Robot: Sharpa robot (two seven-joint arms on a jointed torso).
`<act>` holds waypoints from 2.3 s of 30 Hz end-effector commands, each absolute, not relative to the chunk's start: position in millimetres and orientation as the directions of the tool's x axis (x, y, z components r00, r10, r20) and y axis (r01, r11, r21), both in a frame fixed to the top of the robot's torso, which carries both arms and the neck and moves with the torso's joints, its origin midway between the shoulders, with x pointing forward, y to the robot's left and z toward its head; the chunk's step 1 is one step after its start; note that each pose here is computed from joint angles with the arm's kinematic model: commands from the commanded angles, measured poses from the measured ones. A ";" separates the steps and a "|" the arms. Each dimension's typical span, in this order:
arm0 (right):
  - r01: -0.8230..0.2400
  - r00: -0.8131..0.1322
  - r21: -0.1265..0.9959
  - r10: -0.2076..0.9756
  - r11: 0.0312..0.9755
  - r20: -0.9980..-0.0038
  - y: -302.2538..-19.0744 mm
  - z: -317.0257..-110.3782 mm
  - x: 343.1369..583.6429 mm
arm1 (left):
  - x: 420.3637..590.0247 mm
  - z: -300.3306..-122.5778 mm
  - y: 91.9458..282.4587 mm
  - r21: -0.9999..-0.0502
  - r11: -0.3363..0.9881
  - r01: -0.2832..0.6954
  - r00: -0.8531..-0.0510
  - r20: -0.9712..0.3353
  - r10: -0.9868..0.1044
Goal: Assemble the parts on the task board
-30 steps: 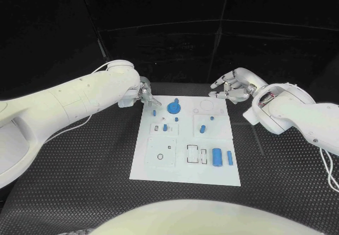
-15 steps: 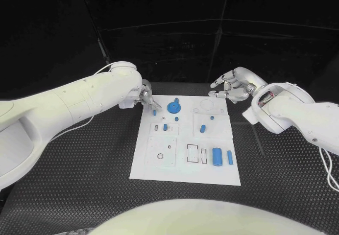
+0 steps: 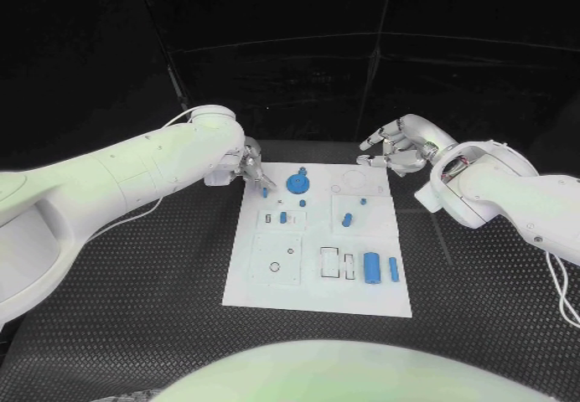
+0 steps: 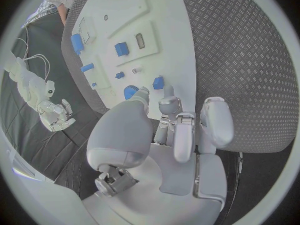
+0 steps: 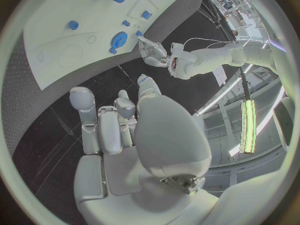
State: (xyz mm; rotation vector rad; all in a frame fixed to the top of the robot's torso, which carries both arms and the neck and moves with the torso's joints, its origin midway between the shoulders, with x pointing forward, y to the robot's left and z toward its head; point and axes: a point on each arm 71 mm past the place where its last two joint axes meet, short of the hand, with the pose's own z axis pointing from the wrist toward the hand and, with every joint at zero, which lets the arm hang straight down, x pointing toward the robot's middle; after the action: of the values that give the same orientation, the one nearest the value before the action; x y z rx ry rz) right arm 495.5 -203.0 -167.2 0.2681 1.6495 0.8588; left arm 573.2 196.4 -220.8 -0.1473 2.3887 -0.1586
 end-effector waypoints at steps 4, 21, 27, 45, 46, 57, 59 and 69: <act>-0.284 -0.276 0.658 0.597 0.698 -0.753 -201.8 -165.5 495.5 | 572.4 -221.5 194.5 -0.163 0.985 -0.055 -0.750 -0.645 -0.149; -0.285 -0.278 0.658 0.597 0.697 -0.752 -200.8 -165.7 495.9 | 571.9 -222.8 191.4 -0.179 0.982 -0.056 -0.759 -0.631 -0.158; -0.286 -0.278 0.658 0.597 0.696 -0.752 -200.6 -165.7 495.9 | 571.8 -223.5 191.3 -0.189 0.980 -0.062 -0.763 -0.624 -0.169; -0.286 -0.278 0.658 0.597 0.697 -0.753 -200.8 -165.7 495.8 | 573.0 -225.6 191.5 -0.190 0.979 -0.070 -0.766 -0.619 -0.175; -0.286 -0.279 0.658 0.597 0.697 -0.753 -200.9 -165.7 495.8 | 572.9 -225.6 191.5 -0.191 0.979 -0.070 -0.766 -0.619 -0.176; -0.285 -0.280 0.658 0.596 0.697 -0.753 -201.4 -166.0 495.9 | 571.2 -224.7 194.2 -0.231 0.970 -0.074 -0.756 -0.621 -0.206; -0.285 -0.280 0.657 0.595 0.698 -0.753 -201.5 -166.0 496.0 | 570.5 -223.8 195.4 -0.244 0.967 -0.074 -0.750 -0.626 -0.216; -0.283 -0.277 0.656 0.595 0.700 -0.754 -203.6 -166.4 496.8 | 562.6 -216.7 203.4 -0.321 0.943 -0.084 -0.713 -0.642 -0.282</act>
State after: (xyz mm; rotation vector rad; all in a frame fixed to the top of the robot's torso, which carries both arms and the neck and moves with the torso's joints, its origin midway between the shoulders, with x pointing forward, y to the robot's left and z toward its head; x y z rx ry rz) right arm 496.8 -204.1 -167.9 0.2681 1.6502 0.8563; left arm 562.1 206.3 -220.7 -0.2140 2.3973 -0.2837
